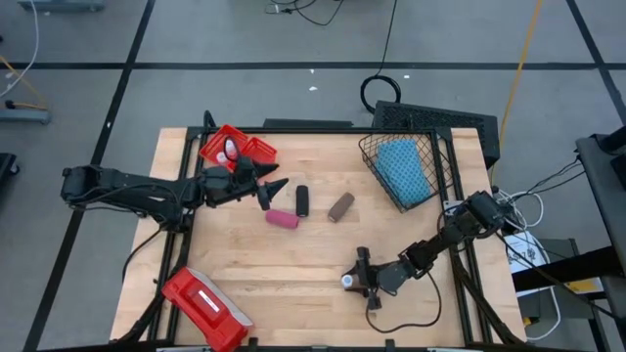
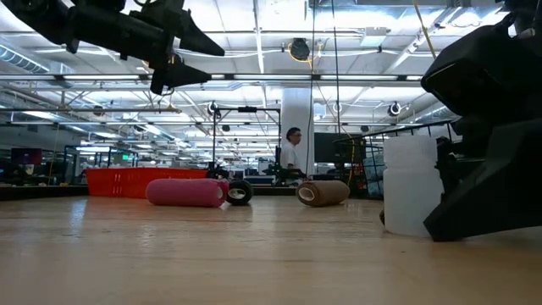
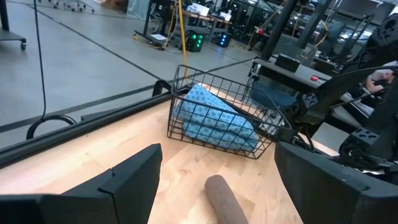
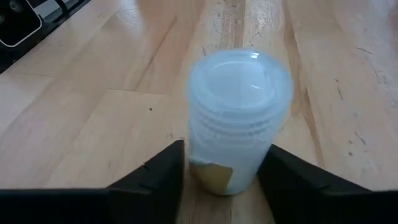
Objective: Pick & place medical supplies in basket/bin
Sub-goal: Put the transparent pill bottle into the left red bin
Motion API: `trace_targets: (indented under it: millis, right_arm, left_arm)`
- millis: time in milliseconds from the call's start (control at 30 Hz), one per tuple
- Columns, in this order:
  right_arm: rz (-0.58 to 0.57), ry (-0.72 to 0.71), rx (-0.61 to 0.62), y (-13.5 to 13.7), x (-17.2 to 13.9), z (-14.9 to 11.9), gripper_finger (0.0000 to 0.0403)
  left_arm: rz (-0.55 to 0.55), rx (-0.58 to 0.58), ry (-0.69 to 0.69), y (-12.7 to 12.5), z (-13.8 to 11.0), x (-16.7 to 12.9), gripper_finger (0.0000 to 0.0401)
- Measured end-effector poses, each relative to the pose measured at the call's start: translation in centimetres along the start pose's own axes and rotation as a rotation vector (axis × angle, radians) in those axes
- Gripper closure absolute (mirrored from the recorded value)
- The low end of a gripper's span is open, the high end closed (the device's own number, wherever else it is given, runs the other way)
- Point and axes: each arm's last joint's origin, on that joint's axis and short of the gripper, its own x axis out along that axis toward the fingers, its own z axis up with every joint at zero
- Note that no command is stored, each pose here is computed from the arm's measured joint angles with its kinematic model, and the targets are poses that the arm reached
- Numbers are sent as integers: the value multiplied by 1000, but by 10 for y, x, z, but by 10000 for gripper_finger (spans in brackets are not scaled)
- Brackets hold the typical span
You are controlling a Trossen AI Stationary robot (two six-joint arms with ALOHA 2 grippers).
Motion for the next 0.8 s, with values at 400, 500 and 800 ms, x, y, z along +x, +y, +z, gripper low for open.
trace_targets:
  millis: [400,500,800]
  right_arm:
    - [-64,-69,-66,-5,-5,15,271]
    - [-83,-82,-28,-13,-9,27,271]
    - [-209,-117,84,-68,-23,69,271]
  left_arm:
    - [-11,-117,9,0,-1,0,80]
    - [-80,-122,31,-6,3,0,80]
    - [-131,115,325,-62,37,23,80]
